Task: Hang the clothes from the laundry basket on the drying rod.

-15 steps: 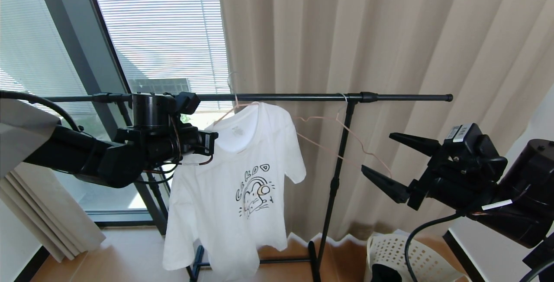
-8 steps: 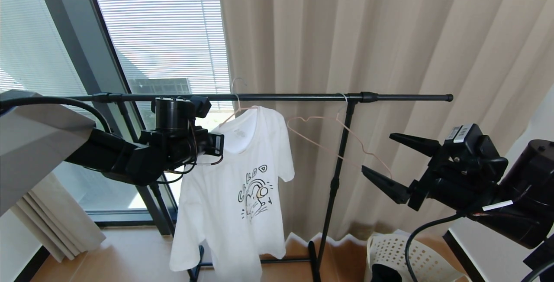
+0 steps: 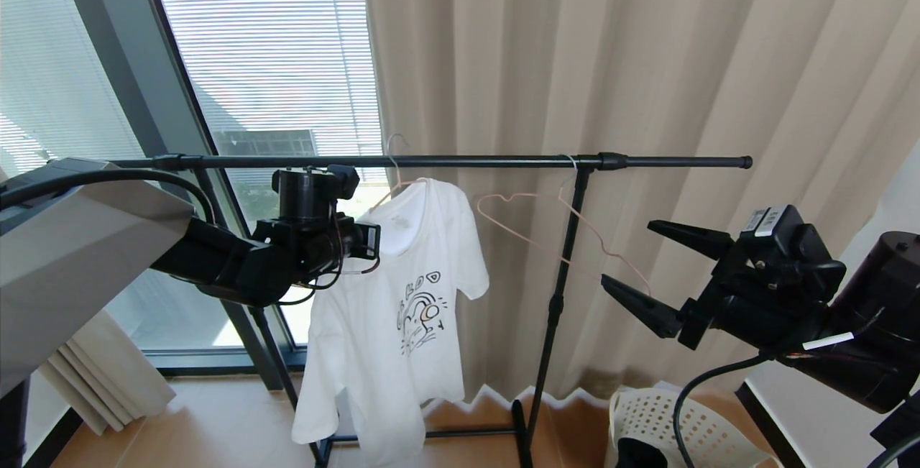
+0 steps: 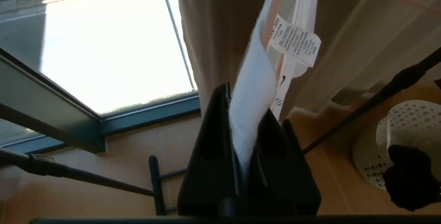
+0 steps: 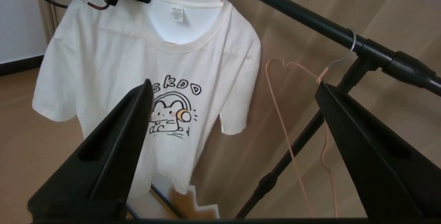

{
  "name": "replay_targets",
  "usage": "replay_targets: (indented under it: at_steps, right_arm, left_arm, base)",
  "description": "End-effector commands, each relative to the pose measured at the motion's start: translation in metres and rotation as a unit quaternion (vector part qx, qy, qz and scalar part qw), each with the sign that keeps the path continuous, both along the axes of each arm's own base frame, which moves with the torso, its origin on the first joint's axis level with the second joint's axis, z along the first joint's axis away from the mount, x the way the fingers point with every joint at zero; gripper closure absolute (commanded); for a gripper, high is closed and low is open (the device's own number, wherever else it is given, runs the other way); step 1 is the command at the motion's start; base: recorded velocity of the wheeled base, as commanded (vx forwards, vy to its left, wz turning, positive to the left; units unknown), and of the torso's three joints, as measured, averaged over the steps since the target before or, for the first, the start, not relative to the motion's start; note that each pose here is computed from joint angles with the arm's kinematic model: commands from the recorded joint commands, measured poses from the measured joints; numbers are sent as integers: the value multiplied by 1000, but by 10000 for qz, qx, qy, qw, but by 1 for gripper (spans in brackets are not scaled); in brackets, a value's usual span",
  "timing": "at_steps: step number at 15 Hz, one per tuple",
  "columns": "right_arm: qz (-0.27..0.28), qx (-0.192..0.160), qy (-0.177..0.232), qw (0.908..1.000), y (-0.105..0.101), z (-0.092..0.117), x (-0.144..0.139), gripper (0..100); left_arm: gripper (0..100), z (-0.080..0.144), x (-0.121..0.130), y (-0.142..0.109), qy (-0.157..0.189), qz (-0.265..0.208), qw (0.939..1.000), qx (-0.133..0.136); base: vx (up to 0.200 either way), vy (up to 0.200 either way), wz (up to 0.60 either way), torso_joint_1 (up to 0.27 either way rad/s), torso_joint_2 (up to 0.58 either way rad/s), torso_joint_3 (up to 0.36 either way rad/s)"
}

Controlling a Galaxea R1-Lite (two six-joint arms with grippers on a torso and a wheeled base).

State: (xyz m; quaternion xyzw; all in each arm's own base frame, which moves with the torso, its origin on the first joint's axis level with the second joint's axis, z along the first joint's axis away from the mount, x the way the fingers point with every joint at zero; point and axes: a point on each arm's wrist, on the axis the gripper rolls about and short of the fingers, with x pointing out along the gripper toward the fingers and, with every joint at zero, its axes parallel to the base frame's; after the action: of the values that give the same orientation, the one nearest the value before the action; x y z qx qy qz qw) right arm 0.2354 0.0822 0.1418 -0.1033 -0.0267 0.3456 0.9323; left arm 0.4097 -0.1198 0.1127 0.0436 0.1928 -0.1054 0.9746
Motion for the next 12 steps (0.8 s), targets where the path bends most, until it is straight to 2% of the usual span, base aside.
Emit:
replay_targets:
  at_steps: [1, 12]
  right_arm:
    - [5, -5, 11, 10000, 0, -1, 0, 0]
    - [5, -13, 13, 10000, 0, -1, 0, 0]
  left_arm:
    - [100, -4, 1, -1, 42, -4, 10000, 9]
    - [100, -9, 0, -5, 115, -58, 9999, 32]
  base:
    - [0, 0, 0, 0, 0, 0]
    - [0, 0, 0, 0, 0, 0]
